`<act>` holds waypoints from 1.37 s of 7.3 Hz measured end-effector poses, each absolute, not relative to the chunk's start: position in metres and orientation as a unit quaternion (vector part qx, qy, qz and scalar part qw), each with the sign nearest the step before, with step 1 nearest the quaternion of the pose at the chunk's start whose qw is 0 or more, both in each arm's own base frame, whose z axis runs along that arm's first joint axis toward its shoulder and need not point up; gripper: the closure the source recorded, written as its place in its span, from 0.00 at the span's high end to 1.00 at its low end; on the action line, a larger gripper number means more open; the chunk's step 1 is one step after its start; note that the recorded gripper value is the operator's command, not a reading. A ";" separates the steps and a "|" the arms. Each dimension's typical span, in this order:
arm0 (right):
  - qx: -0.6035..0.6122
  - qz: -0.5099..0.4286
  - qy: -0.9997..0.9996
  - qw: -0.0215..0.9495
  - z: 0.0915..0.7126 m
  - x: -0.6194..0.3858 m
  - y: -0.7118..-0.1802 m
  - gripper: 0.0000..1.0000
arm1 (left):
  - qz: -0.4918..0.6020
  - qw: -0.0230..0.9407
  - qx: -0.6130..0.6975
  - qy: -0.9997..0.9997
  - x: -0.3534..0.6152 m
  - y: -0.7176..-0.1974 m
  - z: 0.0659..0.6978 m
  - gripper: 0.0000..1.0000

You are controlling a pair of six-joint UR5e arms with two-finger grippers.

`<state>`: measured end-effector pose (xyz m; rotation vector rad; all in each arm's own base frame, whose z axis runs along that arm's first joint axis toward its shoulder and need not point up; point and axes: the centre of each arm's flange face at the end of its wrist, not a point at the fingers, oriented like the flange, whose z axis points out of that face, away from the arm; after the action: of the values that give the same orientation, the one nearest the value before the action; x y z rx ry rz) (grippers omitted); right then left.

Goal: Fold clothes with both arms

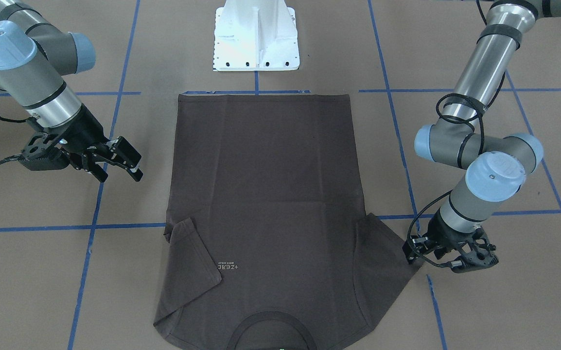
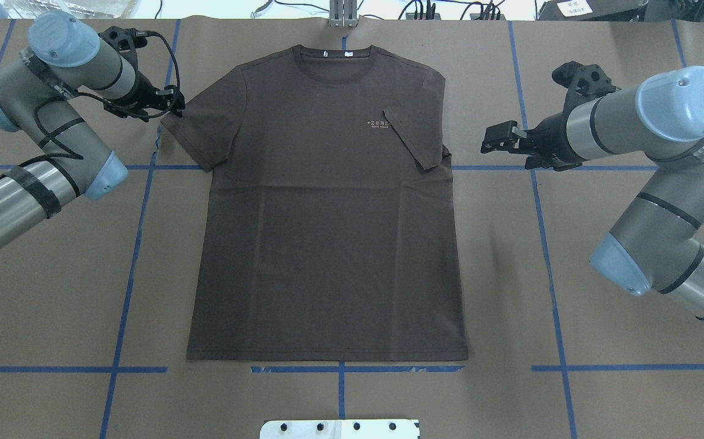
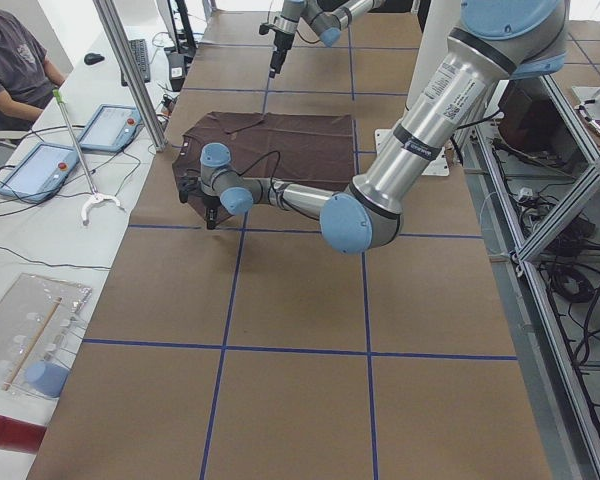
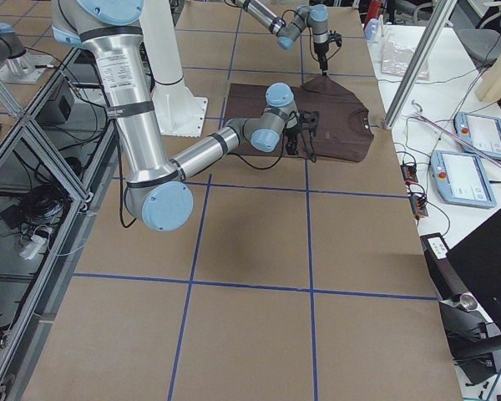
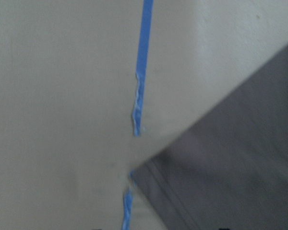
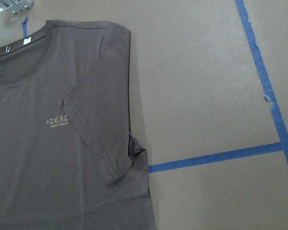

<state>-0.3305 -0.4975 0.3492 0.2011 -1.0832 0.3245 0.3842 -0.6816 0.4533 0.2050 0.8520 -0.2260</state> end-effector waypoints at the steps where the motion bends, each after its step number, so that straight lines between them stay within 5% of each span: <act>1: 0.095 0.153 -0.512 0.840 0.349 -0.331 -0.498 1.00 | -0.109 0.900 0.099 0.411 0.386 -0.683 0.455 0.61; 5: 0.094 0.153 -0.512 0.840 0.347 -0.333 -0.499 1.00 | -0.108 0.901 0.097 0.409 0.392 -0.687 0.457 0.37; 6: 0.093 0.152 -0.513 0.840 0.347 -0.333 -0.498 1.00 | -0.108 0.901 0.096 0.409 0.393 -0.688 0.458 0.13; 7: 0.093 0.151 -0.513 0.840 0.347 -0.333 -0.498 1.00 | -0.108 0.901 0.096 0.408 0.394 -0.688 0.458 0.00; 10: 0.093 0.150 -0.514 0.839 0.346 -0.333 -0.498 1.00 | -0.106 0.899 0.098 0.414 0.398 -0.692 0.444 0.00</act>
<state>-0.3335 -0.4979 0.3459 0.1962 -1.0874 0.3170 0.3980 -0.6921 0.4437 0.2025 0.8575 -0.2198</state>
